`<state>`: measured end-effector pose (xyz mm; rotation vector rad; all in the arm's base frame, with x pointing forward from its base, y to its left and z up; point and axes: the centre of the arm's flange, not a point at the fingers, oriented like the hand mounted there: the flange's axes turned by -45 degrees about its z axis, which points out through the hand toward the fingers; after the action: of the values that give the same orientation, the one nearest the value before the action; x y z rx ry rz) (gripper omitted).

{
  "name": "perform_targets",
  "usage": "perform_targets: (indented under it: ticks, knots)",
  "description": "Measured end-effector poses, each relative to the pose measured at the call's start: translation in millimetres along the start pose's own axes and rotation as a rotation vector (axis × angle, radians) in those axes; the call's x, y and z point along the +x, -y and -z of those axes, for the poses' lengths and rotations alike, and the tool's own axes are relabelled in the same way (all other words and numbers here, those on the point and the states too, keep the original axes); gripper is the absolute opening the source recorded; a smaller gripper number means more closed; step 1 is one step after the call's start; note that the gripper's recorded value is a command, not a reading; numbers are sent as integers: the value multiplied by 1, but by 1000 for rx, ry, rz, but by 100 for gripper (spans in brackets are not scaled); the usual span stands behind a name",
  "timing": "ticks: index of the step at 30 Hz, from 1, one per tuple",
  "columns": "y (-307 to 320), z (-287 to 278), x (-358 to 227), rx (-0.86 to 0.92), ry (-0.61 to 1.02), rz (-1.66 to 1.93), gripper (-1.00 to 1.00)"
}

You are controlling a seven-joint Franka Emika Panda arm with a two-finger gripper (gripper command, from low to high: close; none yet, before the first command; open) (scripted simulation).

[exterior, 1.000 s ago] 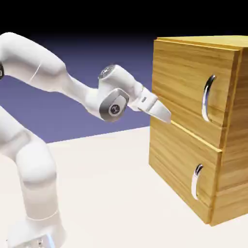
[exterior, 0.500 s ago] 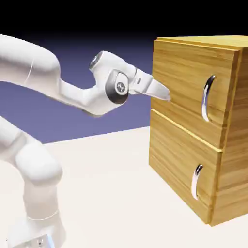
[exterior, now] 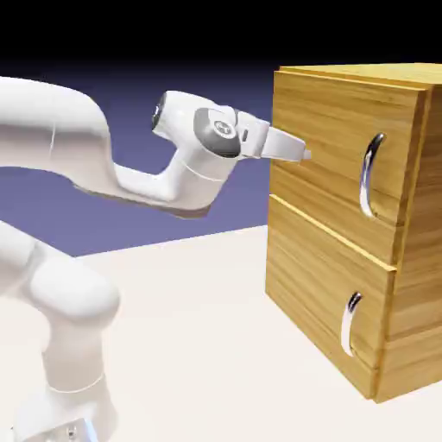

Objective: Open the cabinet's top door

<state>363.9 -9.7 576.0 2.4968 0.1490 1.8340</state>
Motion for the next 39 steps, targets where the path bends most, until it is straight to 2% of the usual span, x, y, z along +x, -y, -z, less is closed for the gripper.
perform_targets:
  ticks: [20,30,34,35,39]
  knots:
    - [-75,-26,-32,-14,-227,-61,0]
    - [-112,-58,-64,2,-305,-90,0]
    - [-113,-96,-51,2,-305,-92,0]
    - [-112,-105,-49,2,-305,-90,-100]
    - [-108,-93,-52,-27,-304,-94,-100]
